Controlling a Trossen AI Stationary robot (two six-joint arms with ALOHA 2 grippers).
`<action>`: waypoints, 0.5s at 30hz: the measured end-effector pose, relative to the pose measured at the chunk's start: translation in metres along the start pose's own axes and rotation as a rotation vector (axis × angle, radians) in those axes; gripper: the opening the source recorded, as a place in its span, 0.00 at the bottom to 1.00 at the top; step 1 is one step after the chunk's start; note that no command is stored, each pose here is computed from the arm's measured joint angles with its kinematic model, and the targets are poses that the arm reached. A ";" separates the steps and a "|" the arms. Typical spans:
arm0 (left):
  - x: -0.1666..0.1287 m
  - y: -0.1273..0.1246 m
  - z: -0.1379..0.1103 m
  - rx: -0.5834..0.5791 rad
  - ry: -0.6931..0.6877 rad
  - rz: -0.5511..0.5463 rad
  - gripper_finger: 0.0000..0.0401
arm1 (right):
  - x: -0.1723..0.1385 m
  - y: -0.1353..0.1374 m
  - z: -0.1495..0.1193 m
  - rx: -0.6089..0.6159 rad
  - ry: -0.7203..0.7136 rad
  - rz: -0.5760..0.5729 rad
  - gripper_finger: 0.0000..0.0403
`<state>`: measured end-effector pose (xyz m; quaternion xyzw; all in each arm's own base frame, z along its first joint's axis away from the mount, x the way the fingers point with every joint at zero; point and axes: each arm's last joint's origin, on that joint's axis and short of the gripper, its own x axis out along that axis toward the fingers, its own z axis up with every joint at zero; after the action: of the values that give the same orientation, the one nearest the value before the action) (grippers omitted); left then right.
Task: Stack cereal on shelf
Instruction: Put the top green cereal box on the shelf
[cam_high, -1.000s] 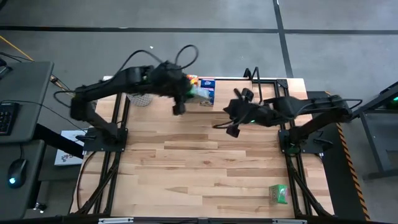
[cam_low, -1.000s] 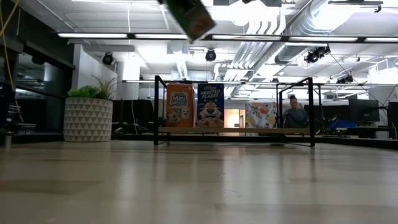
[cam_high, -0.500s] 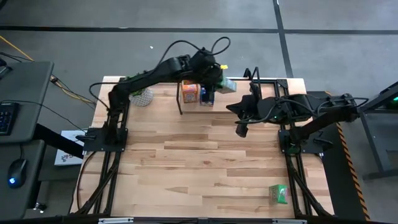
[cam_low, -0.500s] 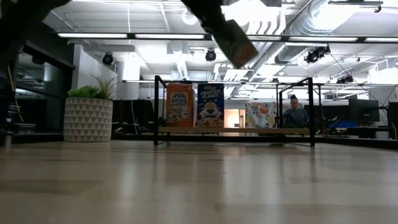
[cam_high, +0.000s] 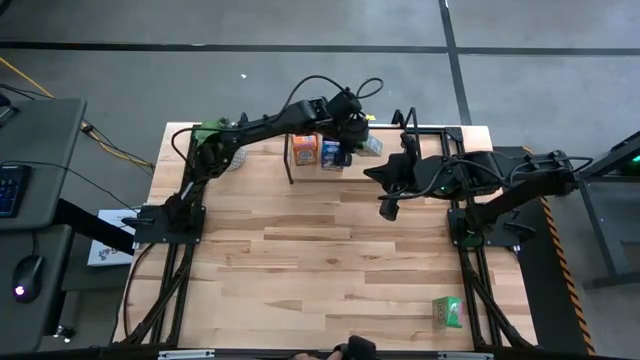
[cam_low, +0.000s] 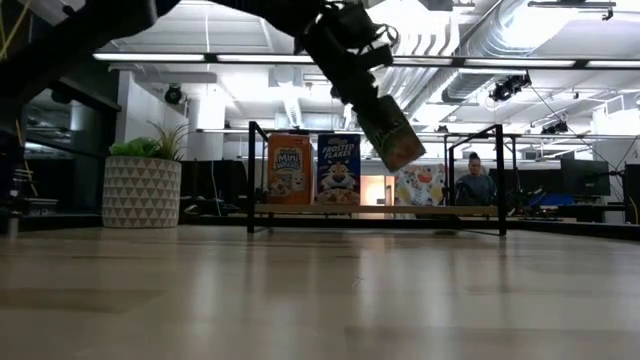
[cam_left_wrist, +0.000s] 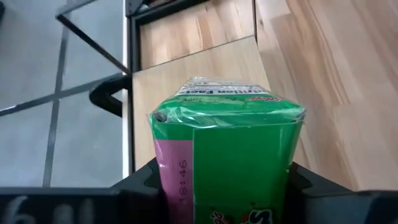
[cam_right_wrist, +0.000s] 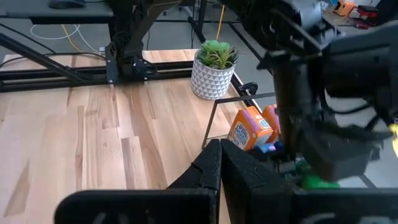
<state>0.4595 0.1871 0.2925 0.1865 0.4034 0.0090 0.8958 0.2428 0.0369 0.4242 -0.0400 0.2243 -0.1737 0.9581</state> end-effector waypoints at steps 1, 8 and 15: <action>0.003 0.000 -0.001 -0.001 0.001 -0.001 0.37 | 0.000 0.000 0.000 0.000 0.000 0.000 0.00; 0.011 -0.003 0.000 -0.050 0.005 0.008 0.37 | 0.000 0.000 0.000 -0.003 0.005 -0.001 0.00; 0.011 -0.004 -0.004 -0.109 0.064 0.036 0.37 | 0.000 -0.001 0.000 -0.008 0.004 -0.005 0.00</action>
<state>0.4630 0.1869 0.2812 0.1440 0.4273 0.0530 0.8910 0.2428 0.0363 0.4238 -0.0439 0.2267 -0.1754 0.9570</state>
